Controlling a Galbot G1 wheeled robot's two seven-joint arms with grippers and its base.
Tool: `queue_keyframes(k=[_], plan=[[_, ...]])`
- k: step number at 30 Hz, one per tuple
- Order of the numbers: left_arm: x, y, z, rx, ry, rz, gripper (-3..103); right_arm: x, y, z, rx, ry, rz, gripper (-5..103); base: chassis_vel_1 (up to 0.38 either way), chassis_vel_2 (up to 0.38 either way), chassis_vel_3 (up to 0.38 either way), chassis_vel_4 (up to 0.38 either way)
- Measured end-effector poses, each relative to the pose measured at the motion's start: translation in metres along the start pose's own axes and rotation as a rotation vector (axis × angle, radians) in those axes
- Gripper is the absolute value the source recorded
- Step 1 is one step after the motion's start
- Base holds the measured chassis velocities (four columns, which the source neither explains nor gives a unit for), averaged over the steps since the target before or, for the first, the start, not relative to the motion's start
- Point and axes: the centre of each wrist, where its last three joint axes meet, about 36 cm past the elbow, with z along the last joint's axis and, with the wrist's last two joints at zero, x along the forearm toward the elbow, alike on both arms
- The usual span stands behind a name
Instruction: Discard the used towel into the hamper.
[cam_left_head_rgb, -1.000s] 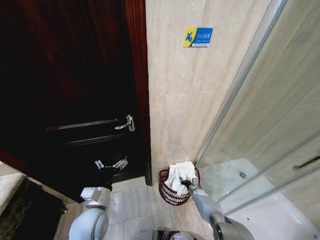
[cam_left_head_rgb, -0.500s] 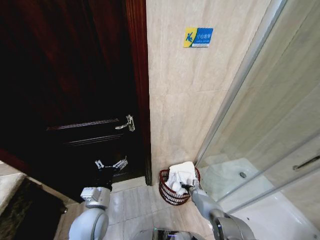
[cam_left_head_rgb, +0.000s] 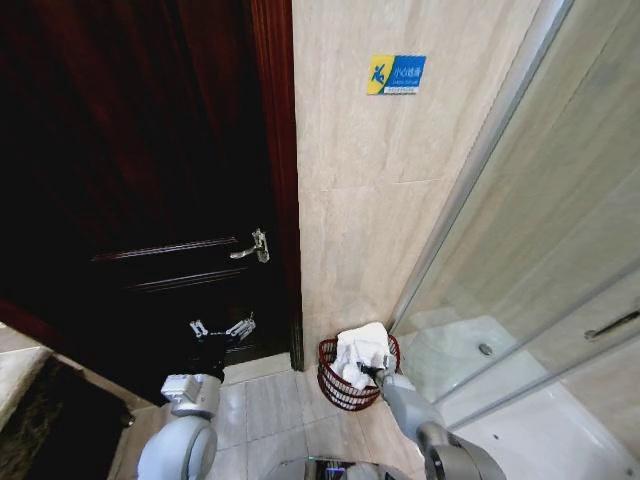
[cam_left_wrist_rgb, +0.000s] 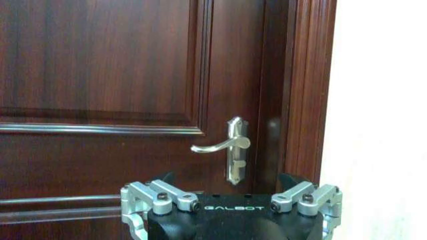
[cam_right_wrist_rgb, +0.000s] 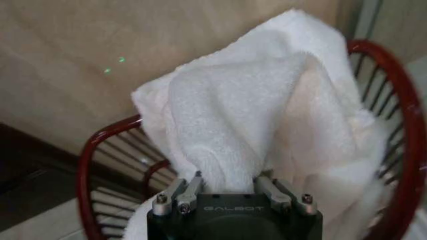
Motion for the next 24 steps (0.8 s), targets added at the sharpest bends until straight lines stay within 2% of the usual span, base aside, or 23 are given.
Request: queue_keyframes(k=[1, 3, 4, 6, 9, 11, 13, 16, 24], plan=[[0.000, 0.000, 0.000, 0.000, 0.000, 0.000, 100, 0.000, 0.000, 0.000, 0.000, 0.000, 0.000, 26, 0.000, 0.000, 0.000, 0.000], [0.000, 0.000, 0.000, 0.000, 0.000, 0.000, 100, 0.000, -0.004, -0.005, 0.014, -0.008, 0.015, 40, 0.000, 0.000, 0.000, 0.000], [0.000, 0.000, 0.000, 0.000, 0.000, 0.000, 100, 0.001, -0.006, -0.005, 0.036, -0.015, 0.018, 39, 0.000, 0.000, 0.000, 0.000], [0.000, 0.000, 0.000, 0.000, 0.000, 0.000, 100, 0.002, -0.007, -0.005, 0.055, -0.022, 0.020, 35, 0.000, 0.000, 0.000, 0.000], [0.000, 0.000, 0.000, 0.000, 0.000, 0.000, 100, 0.003, -0.009, -0.001, 0.105, -0.039, 0.025, 24, 0.000, 0.000, 0.000, 0.000], [0.000, 0.000, 0.000, 0.000, 0.000, 0.000, 100, 0.004, -0.010, 0.000, 0.112, -0.040, 0.026, 24, 0.000, 0.000, 0.000, 0.000], [0.000, 0.000, 0.000, 0.000, 0.000, 0.000, 100, 0.005, -0.014, -0.001, 0.122, -0.043, 0.022, 16, 0.000, 0.000, 0.000, 0.000], [0.000, 0.000, 0.000, 0.000, 0.000, 0.000, 100, 0.007, -0.018, -0.004, 0.124, -0.044, 0.021, 12, 0.000, 0.000, 0.000, 0.000], [0.000, 0.000, 0.000, 0.000, 0.000, 0.000, 100, 0.004, -0.015, -0.012, 0.122, -0.027, 0.019, 12, 0.000, 0.000, 0.000, 0.000]])
